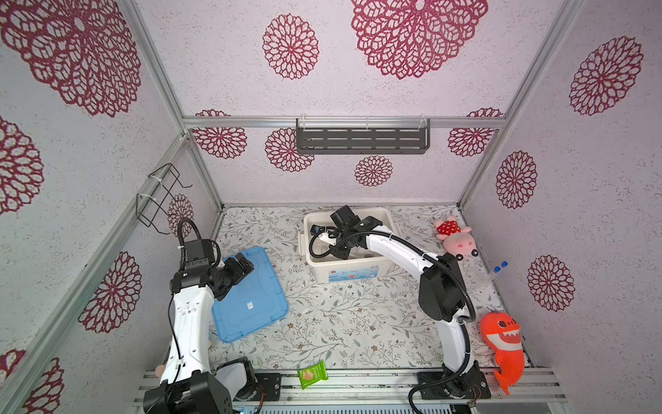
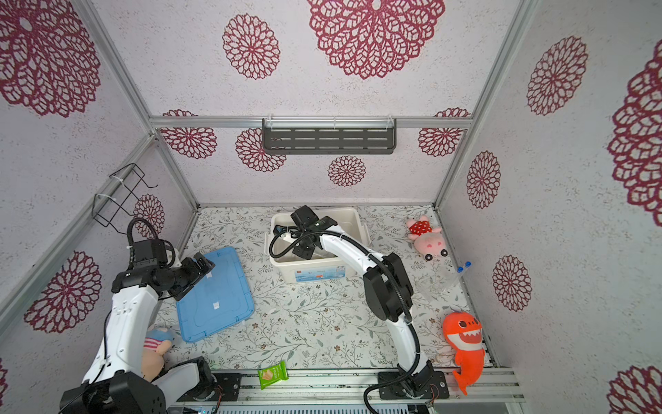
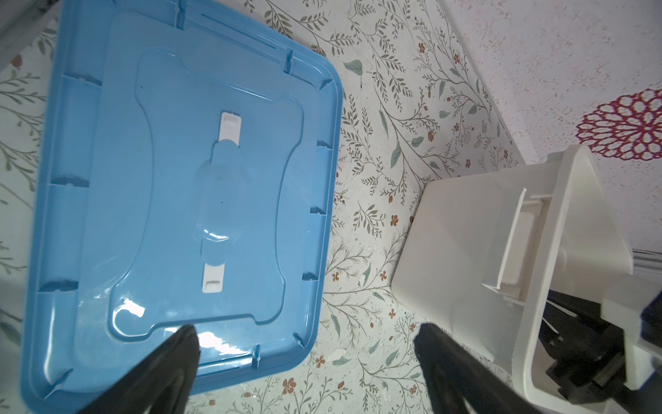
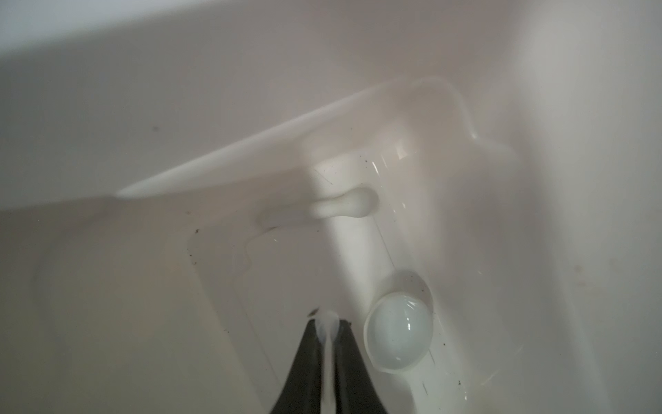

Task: Organize the chemistry lab equipment

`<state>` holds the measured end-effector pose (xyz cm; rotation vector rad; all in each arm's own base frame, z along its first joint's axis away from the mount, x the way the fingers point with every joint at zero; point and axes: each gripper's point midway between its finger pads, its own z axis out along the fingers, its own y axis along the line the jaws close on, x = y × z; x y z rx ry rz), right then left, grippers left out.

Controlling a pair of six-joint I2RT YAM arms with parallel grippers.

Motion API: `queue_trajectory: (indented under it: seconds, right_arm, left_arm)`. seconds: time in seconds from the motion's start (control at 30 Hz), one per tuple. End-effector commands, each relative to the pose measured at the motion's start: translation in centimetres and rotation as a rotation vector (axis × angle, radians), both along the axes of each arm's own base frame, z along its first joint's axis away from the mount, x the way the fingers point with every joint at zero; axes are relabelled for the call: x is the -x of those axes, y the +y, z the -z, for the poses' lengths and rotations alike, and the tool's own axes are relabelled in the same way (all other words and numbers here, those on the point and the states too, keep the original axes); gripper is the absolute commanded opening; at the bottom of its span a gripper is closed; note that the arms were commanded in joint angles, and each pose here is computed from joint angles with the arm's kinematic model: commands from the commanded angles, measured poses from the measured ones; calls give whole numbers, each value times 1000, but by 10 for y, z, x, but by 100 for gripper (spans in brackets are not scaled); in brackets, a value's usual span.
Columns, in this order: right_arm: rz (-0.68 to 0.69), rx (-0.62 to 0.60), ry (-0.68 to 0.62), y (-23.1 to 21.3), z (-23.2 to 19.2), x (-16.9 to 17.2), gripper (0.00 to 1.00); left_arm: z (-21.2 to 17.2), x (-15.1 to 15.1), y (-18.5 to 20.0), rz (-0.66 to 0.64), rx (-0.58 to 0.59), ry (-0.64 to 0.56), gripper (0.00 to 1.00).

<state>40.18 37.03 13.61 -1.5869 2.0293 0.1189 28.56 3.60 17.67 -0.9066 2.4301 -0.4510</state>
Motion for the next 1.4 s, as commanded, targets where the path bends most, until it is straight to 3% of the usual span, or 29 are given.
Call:
queue_trajectory:
  seconds: [0.0, 0.17, 0.37, 0.63, 0.73, 0.8, 0.9, 1.07, 1.37]
  right_arm:
    - [-3, 0, 45, 3, 12, 1, 16]
    - [13, -24, 34, 7, 4, -5, 23]
    - [16, -100, -49, 12, -41, -10, 36]
    - [27, -283, -223, 11, -155, -7, 42]
    - [7, -388, -240, 9, -194, 11, 43]
    - [-91, -438, -229, 10, -206, 36, 43]
    - [-256, -472, -211, 4, -200, 82, 43]
    - [-399, -487, -186, -19, -167, 142, 43]
    - [-84, -613, -229, -54, -88, 167, 43]
  left_arm:
    - [-8, -9, 2, 5, 8, -19, 99]
    - [-1, -11, 0, 3, 32, -27, 99]
    - [5, -12, -5, 5, 63, -42, 99]
    - [-2, -13, -7, 29, 67, -38, 99]
    - [-8, -8, -6, 41, 45, -22, 98]
    - [-6, -8, -6, 41, 42, -31, 98]
    - [-5, -5, -5, 49, 26, -23, 98]
    - [0, -1, -7, 43, 34, -33, 98]
    - [6, -8, -10, 45, 66, -39, 99]
